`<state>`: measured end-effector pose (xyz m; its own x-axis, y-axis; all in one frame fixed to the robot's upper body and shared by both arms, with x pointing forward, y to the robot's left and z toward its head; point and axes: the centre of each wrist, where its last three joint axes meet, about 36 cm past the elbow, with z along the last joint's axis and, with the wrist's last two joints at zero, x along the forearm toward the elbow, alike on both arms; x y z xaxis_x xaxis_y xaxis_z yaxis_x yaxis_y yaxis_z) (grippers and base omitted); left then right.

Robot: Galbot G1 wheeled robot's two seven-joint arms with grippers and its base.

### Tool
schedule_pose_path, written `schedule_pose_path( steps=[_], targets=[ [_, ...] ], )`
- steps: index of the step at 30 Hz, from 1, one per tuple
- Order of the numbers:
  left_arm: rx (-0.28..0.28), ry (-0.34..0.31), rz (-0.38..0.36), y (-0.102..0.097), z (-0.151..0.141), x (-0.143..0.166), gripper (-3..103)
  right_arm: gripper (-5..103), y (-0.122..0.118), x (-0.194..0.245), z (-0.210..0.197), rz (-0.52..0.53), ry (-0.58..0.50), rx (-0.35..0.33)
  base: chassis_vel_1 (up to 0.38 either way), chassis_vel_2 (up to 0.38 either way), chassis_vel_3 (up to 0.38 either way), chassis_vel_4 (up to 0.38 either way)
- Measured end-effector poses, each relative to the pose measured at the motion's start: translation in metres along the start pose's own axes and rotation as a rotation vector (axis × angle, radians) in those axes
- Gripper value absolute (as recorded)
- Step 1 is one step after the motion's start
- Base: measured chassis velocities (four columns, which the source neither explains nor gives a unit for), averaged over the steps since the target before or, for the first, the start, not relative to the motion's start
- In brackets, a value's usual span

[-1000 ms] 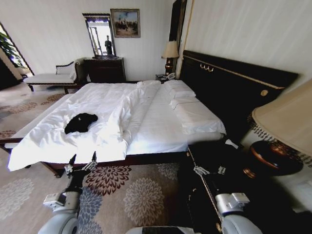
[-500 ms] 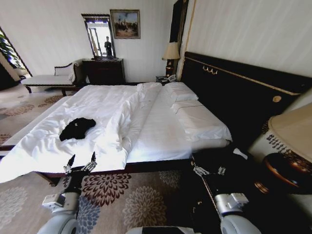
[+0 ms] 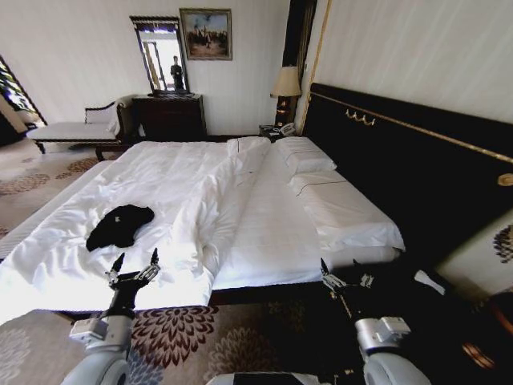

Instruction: Fold the clothes on the bed.

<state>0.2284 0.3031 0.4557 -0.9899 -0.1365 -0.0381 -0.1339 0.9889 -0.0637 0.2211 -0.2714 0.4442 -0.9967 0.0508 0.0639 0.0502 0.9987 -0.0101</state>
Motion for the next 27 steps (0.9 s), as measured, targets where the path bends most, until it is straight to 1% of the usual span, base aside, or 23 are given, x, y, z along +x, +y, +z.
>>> schedule_pose_path(
  steps=[15, 27],
  targets=[
    [0.005, 0.004, -0.004, 0.0003, 0.0021, 0.0004, 100, 100, 0.0006, 0.0011, -0.0001, 0.005, 0.004, -0.002, 0.000, 0.324, -0.010, -0.328],
    [0.005, 0.004, -0.006, 0.0020, 0.0033, -0.0001, 100, 100, 0.0025, 0.0012, 0.0002, 0.003, 0.012, -0.006, 0.090, 0.336, -0.090, -0.339]
  ],
)
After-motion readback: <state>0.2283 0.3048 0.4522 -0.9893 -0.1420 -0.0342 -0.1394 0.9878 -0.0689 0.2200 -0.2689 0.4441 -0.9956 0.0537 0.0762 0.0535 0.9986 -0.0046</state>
